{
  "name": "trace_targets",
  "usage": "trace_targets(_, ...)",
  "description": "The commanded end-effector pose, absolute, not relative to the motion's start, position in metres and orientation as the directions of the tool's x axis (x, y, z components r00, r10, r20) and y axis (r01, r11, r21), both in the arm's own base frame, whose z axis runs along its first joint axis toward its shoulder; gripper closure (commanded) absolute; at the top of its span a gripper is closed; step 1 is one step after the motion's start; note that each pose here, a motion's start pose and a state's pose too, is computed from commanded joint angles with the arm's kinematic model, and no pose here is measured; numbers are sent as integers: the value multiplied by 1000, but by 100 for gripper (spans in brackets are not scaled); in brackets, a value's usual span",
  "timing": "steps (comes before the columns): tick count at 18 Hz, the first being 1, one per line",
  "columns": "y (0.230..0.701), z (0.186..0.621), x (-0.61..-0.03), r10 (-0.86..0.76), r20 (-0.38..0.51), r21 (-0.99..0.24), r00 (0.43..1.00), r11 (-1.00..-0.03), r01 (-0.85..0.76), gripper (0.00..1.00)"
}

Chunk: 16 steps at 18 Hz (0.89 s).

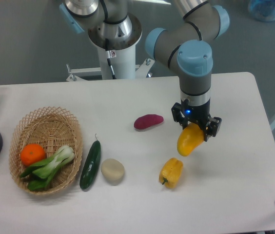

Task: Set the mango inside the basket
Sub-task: 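Lift the held yellow mango and carry it toward the wicker basket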

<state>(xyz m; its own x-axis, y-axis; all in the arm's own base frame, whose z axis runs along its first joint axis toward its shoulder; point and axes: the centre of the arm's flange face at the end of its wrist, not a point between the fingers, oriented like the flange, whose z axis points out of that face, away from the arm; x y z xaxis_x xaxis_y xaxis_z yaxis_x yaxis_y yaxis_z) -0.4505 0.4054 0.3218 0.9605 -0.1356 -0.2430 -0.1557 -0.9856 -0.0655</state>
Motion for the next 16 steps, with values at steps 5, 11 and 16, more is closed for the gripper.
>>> trace_targets(5,405,321,-450,-141,-239,-63,961,-985,-160,63)
trace_targets(11,419,322,-436,-116,-220,-82,969,-987,-137,63)
trace_targets(16,453,315,-392,-99,-202,-99,974,-988,-121,64)
